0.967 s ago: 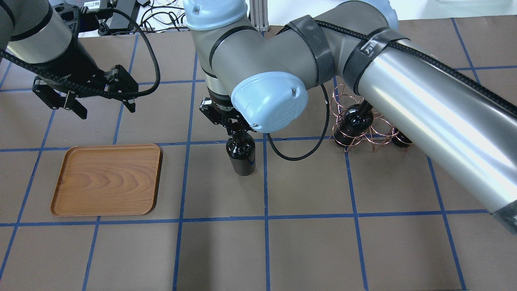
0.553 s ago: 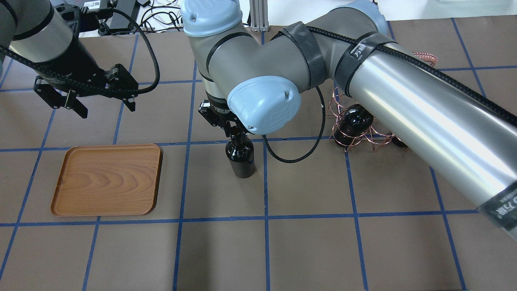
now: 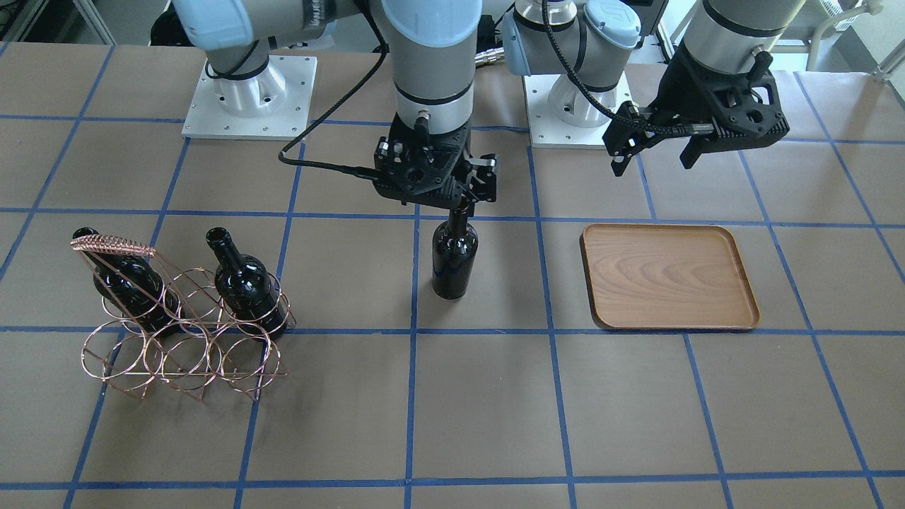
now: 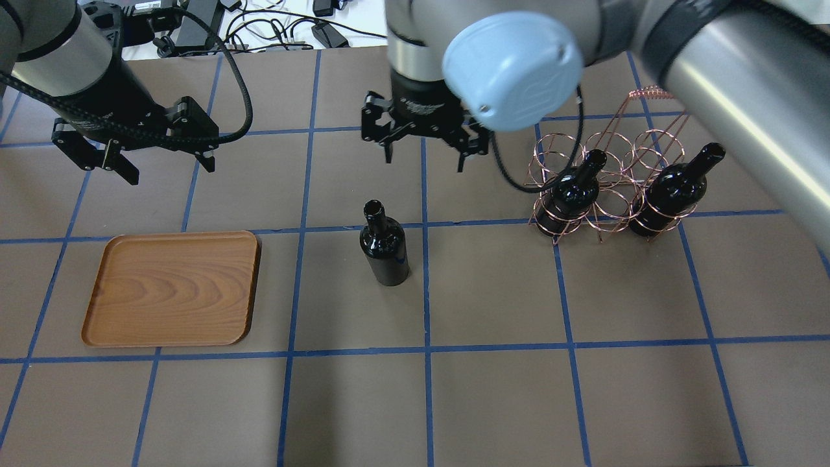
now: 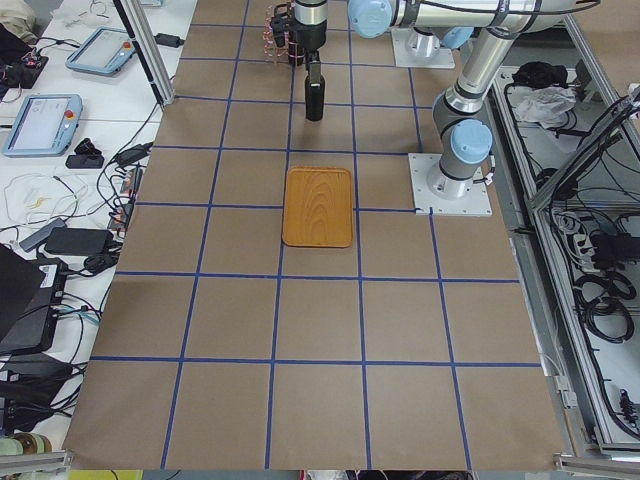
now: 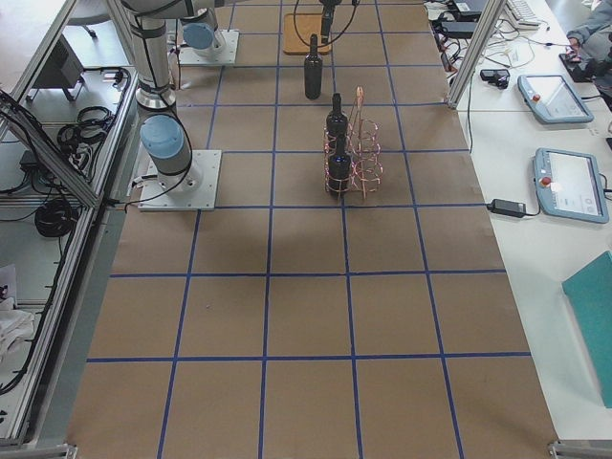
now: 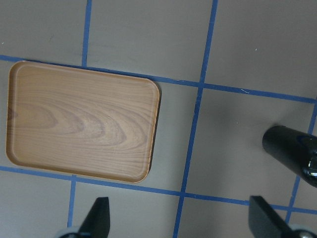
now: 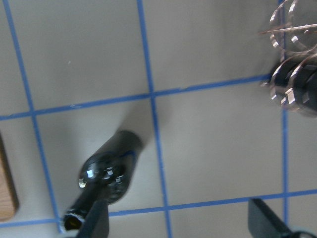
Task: Take wine from basket and place on tray
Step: 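Open the right gripper, release the upright bottle, and raise it back, then reach the left gripper over the standing bottle and grasp its neck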
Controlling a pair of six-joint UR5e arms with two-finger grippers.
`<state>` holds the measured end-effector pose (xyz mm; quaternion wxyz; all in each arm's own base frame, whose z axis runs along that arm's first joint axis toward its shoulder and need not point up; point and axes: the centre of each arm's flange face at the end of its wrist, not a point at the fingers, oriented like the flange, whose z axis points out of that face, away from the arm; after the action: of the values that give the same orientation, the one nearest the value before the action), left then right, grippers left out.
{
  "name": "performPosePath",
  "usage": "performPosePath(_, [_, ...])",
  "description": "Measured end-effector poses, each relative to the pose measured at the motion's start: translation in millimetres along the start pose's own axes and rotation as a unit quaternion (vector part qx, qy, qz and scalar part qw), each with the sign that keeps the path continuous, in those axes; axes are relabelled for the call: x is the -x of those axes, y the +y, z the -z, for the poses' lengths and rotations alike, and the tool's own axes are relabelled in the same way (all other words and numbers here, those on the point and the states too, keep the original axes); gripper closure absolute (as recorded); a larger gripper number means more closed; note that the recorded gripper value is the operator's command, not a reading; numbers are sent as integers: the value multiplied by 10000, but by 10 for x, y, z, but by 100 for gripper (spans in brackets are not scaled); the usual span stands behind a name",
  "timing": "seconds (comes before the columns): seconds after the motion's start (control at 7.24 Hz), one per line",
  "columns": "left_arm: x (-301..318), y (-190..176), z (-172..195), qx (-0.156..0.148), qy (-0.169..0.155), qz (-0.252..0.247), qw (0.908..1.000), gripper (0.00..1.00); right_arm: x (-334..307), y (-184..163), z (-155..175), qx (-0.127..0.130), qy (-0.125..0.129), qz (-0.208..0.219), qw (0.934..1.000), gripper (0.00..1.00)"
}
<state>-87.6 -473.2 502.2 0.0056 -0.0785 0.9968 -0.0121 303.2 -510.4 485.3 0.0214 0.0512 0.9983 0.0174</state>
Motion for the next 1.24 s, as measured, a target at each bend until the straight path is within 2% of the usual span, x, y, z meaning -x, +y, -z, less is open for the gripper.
performPosePath(0.28, [-282, 59, 60, -157, 65, -239, 9996, 0, -1217, -56, 645, -152, 358, 921, 9950, 2])
performPosePath(0.41, [-580, 144, 65, -234, 108, -457, 9986, 0, -1525, 24, 819, -205, 439, 1131, 9924, 5])
performPosePath(0.69, [-1134, 355, 16, -283, 170, -832, 9960, 0, -1653, 23, 830, -393, 321, 1211, 9913, 1])
performPosePath(0.97, [-1554, 446, -143, -311, 217, -992, 9943, 0, -1637, -19, 844, -601, 284, 977, 9930, 0])
performPosePath(1.24, [-1879, 408, -441, -249, 217, -1207, 9921, 0, -1528, -10, 824, -626, 351, 757, 9945, 0])
